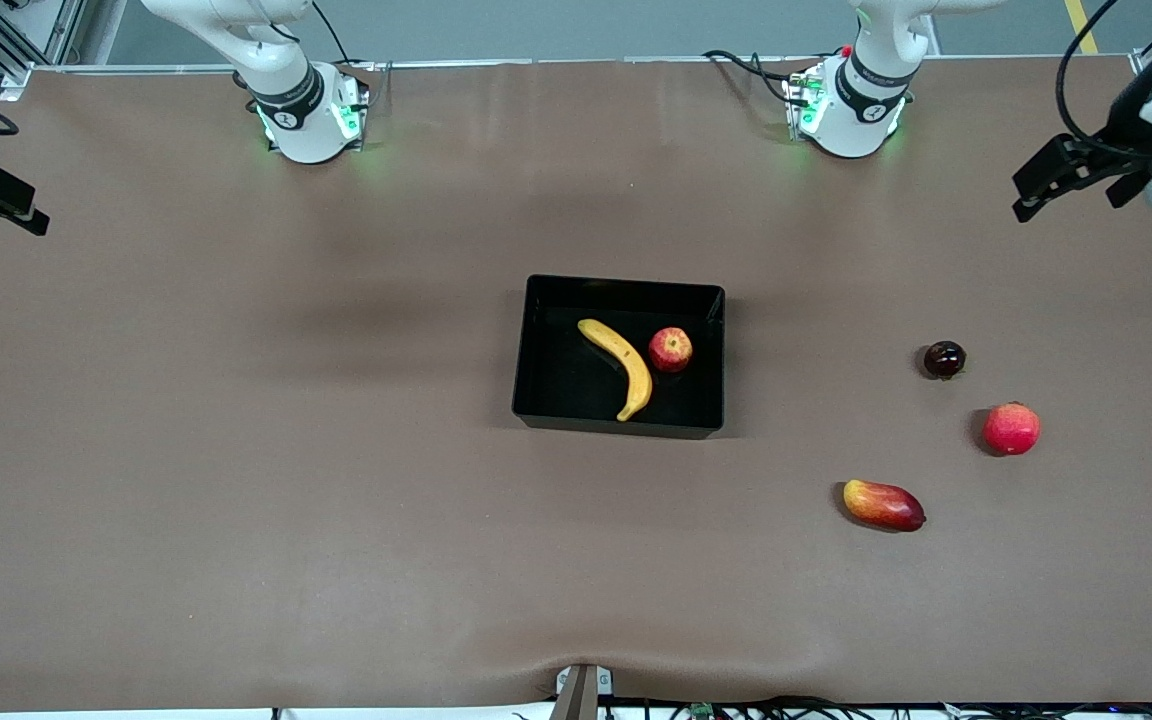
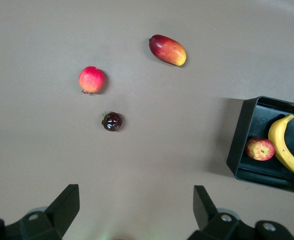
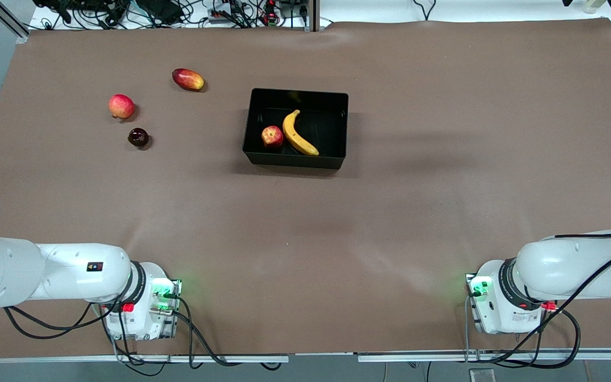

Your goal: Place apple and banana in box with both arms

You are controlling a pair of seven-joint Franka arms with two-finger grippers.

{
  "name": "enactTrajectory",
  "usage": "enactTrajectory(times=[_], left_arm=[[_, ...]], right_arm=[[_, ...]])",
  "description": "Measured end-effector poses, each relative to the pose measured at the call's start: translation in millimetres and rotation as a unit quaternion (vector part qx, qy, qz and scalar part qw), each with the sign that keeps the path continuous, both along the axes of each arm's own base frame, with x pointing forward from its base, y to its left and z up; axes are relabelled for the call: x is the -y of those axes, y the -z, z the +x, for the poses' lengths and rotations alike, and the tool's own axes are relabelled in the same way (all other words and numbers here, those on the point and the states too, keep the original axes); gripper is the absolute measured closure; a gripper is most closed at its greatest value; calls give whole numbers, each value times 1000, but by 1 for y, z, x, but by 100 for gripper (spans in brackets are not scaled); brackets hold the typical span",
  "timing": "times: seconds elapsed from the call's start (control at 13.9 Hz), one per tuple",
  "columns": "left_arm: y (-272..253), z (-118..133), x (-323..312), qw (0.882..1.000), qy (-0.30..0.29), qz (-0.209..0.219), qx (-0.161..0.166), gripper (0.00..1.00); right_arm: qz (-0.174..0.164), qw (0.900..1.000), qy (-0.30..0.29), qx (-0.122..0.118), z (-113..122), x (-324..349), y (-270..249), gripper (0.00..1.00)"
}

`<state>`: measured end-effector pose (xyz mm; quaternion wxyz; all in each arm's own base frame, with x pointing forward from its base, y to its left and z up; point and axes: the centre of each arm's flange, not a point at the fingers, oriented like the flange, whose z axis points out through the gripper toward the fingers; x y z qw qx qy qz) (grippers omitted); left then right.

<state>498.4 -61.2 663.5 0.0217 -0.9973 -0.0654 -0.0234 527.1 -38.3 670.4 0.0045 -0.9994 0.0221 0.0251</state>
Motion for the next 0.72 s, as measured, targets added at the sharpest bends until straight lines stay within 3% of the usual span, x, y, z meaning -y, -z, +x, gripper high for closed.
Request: enactTrajectory(times=[0.72], left_arm=[[1, 4, -3, 1000, -4, 0, -3, 0]], right_arm=[[0, 1000, 6, 0, -1, 6, 0, 0]])
